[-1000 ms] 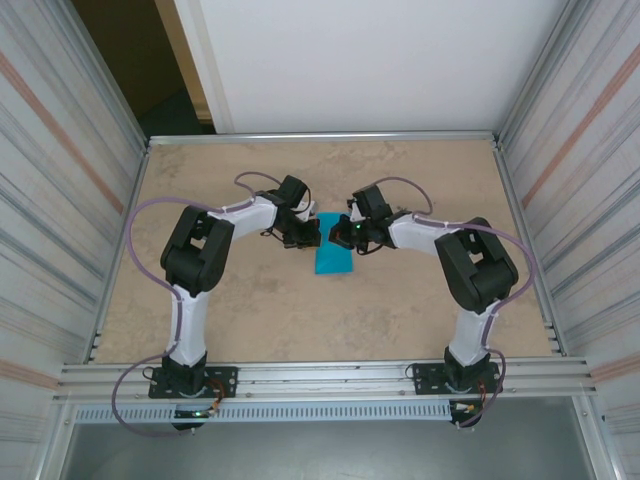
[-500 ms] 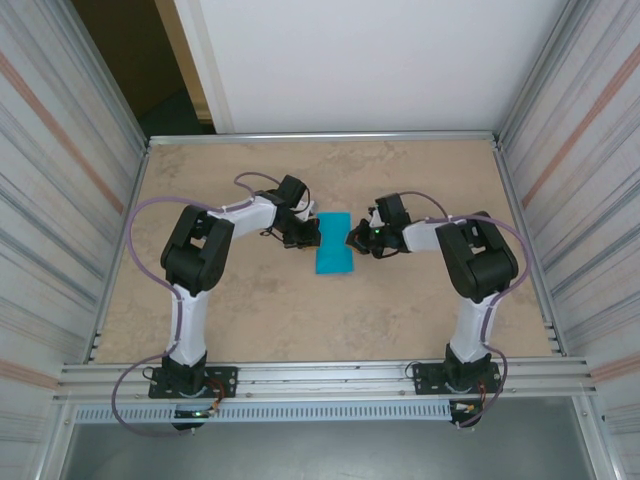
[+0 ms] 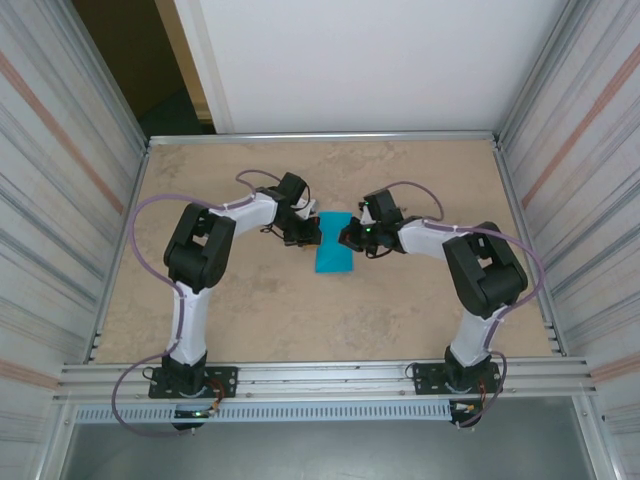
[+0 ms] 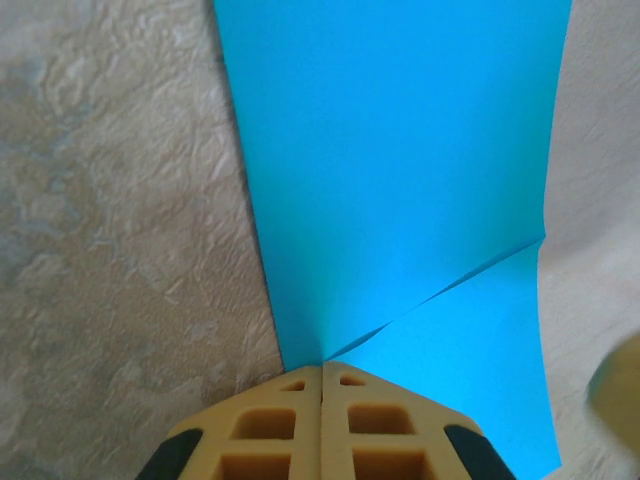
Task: Fold a paper plane with a square sheet of paper (pick it up from the middle)
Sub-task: Fold the triangle a second time at the center of the table.
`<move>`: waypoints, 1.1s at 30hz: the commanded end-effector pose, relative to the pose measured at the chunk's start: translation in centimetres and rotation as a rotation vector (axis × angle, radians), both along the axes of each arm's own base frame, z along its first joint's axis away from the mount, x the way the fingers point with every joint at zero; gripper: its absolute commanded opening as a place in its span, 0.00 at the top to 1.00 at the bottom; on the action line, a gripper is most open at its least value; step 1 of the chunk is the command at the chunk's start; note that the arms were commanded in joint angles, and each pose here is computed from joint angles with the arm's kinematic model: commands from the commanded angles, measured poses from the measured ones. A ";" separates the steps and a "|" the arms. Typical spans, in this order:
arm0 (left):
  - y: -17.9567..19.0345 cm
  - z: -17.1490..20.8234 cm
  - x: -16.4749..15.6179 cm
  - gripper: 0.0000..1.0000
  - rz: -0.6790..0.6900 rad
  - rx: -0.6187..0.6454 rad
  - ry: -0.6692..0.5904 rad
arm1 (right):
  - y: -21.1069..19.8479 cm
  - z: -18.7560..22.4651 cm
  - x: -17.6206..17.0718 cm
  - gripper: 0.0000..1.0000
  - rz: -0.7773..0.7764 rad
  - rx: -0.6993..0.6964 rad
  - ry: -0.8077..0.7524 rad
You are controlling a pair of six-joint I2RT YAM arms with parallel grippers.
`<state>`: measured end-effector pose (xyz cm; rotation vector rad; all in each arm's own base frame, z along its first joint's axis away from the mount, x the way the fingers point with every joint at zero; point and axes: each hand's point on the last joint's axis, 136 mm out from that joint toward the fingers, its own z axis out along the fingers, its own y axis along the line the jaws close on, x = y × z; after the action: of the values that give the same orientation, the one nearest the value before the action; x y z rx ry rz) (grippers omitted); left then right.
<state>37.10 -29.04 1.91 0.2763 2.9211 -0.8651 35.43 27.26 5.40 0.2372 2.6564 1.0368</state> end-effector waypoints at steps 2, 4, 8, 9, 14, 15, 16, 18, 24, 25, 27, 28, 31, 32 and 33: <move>2.0 -3.7 -0.9 1.00 -0.017 0.098 0.057 | 2.3 -1.3 -0.5 1.00 0.044 0.047 0.059; 1.9 -3.8 -1.0 1.00 -0.020 0.097 0.060 | 2.8 -1.8 -0.5 1.00 0.050 0.067 0.078; 1.7 -3.7 -1.0 1.00 -0.021 0.085 0.063 | 2.5 -2.7 -0.6 1.00 0.045 0.055 0.101; 1.8 -3.7 -1.0 1.00 -0.021 0.088 0.062 | 2.4 -3.0 -0.7 1.00 0.043 0.053 0.108; 1.8 -3.6 -0.9 1.00 -0.023 0.087 0.059 | 1.5 -3.7 -0.9 1.00 0.023 0.047 0.125; 1.7 -3.6 -0.9 1.00 -0.023 0.085 0.059 | 1.4 -3.9 -1.0 1.00 0.022 0.046 0.129; 1.7 -3.6 -0.9 1.00 -0.023 0.086 0.059 | 1.3 -4.0 -1.1 1.00 0.018 0.046 0.133; 1.7 -3.6 -0.9 1.00 -0.024 0.089 0.058 | 1.0 -4.2 -1.1 1.00 0.012 0.043 0.137; 1.9 -3.7 -1.0 1.00 -0.023 0.093 0.061 | 0.1 -3.6 0.0 1.00 -0.021 0.050 0.119; 1.9 -3.7 -0.9 1.00 -0.024 0.092 0.060 | 0.0 -3.6 0.0 1.00 -0.021 0.046 0.118; 1.8 -3.6 -0.9 1.00 -0.022 0.091 0.060 | -0.1 -3.9 0.0 1.00 -0.020 0.038 0.122; 1.8 -3.6 -0.9 1.00 -0.022 0.090 0.058 | -0.1 -4.2 -0.1 1.00 -0.016 0.033 0.130; 1.6 -3.2 -0.7 1.00 -0.019 0.081 0.054 | -0.3 -5.3 -0.9 1.00 -0.006 0.013 0.159; 1.6 -3.1 -0.6 1.00 -0.017 0.079 0.052 | -0.4 -5.7 -1.1 1.00 -0.006 0.005 0.170; 1.4 -2.8 -0.4 1.00 -0.016 0.070 0.048 | -0.6 -6.1 -1.4 1.00 -0.009 -0.004 0.181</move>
<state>37.16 -29.25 1.97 0.3139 2.9139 -0.8866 35.56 27.32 1.66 0.3362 2.7320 1.1054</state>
